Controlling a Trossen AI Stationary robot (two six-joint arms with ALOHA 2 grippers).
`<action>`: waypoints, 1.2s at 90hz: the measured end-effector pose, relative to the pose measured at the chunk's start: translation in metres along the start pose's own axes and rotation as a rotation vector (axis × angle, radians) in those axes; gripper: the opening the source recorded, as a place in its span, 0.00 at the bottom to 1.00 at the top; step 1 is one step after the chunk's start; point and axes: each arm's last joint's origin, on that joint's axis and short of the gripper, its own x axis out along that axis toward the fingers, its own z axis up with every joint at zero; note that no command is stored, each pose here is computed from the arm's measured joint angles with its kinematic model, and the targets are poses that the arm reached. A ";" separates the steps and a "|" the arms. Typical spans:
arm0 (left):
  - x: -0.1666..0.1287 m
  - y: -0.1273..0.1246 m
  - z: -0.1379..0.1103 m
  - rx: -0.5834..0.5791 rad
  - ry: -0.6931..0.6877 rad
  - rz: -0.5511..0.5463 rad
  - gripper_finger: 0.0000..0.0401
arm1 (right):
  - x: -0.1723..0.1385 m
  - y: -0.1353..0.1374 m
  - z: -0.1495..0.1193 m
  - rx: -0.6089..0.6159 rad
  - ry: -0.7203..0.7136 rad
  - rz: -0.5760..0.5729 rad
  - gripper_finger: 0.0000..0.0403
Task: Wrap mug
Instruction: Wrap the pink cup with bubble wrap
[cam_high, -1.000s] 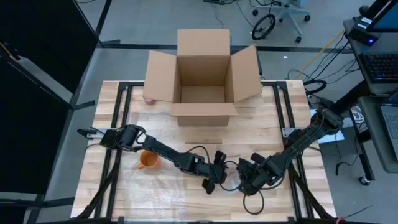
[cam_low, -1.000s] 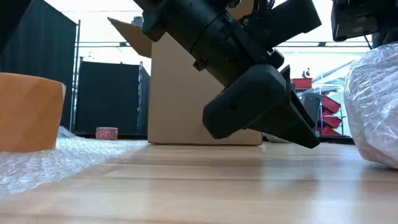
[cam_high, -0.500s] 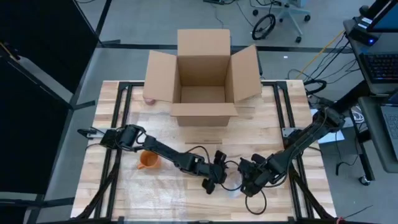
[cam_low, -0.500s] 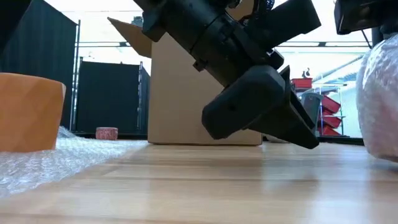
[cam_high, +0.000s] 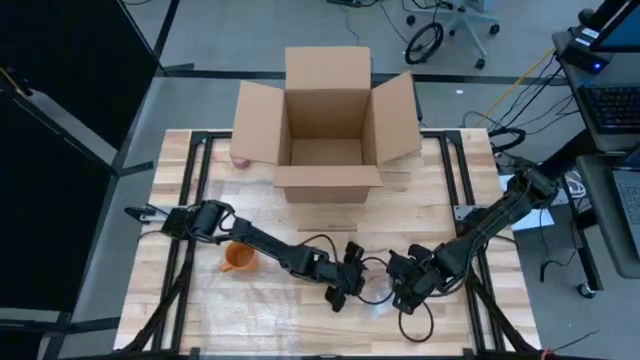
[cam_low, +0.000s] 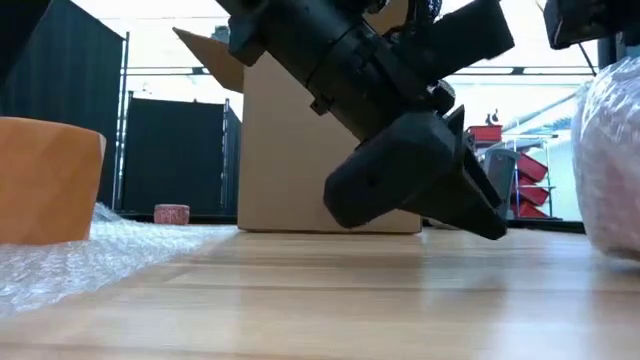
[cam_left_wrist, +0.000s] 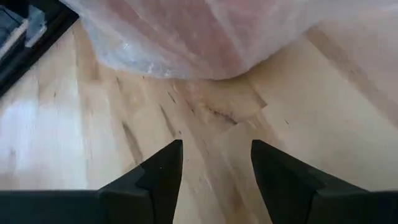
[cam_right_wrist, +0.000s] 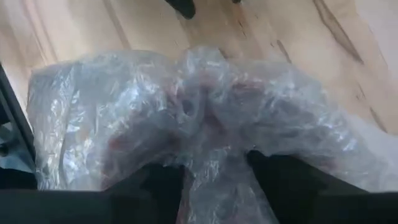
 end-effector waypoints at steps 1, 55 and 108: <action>-0.001 0.000 0.001 0.011 0.006 0.008 0.44 | 0.000 0.000 0.000 0.000 0.000 0.000 0.42; -0.065 0.029 0.045 0.018 -0.284 -0.118 0.44 | 0.000 -0.001 0.008 -0.045 -0.030 0.007 0.41; -0.011 0.010 0.031 0.113 -0.368 -0.097 0.44 | 0.001 -0.003 0.019 -0.035 -0.099 0.002 0.41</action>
